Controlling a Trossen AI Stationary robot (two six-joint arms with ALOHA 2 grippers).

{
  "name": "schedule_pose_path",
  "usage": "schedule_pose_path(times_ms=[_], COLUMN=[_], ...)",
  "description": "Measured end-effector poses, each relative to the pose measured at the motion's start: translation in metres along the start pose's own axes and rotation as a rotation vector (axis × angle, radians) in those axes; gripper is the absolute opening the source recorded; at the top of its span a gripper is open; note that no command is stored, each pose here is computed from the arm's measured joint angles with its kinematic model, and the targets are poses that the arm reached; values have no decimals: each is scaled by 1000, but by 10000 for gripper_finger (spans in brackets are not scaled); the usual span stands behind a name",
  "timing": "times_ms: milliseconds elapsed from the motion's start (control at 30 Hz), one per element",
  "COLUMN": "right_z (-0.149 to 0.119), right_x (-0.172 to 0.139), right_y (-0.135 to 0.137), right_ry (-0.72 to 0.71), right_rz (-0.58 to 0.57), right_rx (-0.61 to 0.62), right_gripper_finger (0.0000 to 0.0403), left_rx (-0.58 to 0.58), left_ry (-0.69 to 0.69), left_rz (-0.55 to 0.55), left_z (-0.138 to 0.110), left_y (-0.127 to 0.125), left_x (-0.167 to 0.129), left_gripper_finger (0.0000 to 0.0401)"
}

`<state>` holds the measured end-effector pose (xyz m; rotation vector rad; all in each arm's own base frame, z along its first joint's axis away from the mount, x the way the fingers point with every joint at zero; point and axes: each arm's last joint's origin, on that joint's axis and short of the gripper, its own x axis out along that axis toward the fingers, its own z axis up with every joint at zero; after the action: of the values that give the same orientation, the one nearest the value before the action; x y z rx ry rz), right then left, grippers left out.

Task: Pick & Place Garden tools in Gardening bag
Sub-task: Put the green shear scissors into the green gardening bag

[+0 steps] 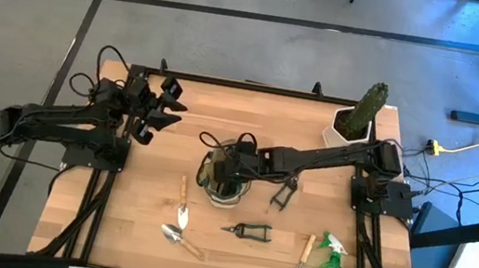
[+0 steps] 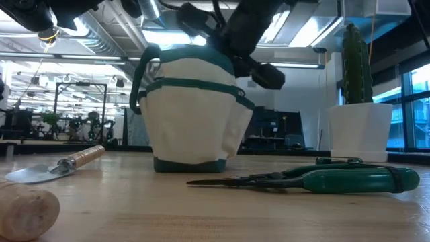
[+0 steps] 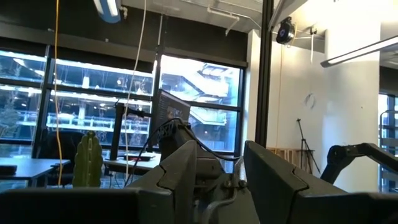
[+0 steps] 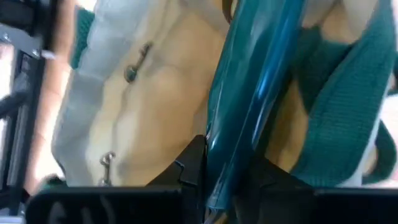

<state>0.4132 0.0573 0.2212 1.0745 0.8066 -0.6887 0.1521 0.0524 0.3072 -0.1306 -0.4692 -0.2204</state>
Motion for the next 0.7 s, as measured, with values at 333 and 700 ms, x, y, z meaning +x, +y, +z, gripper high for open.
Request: schedule_pose_path(times_ms=[333,700], right_z=[2,4], right_x=[14,34], right_y=[8,6], right_ry=[32,85], right_rz=[-91,-132], right_rx=[-56,-65], right_gripper_finger=[51,51], left_rx=[4,-10], left_ry=[-8,-5], left_rz=[-6,-26], left_z=[2,3], left_y=[-2,-3], left_x=[-1,-2], left_gripper_finger=[129,129])
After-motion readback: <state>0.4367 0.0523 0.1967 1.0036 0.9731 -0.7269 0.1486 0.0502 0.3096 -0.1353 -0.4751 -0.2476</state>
